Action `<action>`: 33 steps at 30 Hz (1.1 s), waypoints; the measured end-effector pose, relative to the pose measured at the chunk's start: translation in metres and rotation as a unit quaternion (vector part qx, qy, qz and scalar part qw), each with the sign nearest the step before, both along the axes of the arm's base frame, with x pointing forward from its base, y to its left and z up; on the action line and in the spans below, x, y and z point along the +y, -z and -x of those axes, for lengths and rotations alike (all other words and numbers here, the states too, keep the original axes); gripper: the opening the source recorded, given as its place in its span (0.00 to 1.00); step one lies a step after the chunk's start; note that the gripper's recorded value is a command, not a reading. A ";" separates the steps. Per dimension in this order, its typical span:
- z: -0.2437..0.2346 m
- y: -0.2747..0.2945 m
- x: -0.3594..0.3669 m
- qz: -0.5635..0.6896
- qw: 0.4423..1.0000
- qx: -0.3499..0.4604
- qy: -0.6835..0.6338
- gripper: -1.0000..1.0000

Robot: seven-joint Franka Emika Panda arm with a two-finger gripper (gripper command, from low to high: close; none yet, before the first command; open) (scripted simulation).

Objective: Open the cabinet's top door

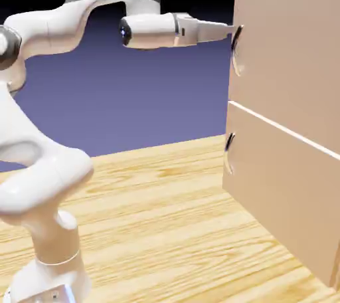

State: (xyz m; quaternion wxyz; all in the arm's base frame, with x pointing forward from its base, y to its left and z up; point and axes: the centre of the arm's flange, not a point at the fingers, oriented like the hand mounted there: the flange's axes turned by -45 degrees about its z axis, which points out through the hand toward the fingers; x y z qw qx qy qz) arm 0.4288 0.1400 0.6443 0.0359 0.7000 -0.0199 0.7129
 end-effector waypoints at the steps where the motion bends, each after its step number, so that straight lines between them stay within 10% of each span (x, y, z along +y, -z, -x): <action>1: -0.003 0.004 0.006 0.000 1.000 -0.001 -0.001 0.50; 19: -0.095 0.074 0.083 -0.011 1.000 0.009 -0.022 0.50; 20: -0.100 0.074 0.082 -0.011 1.000 0.009 -0.022 0.00; 33: -0.031 0.074 0.059 -0.011 0.996 0.010 -0.093 0.00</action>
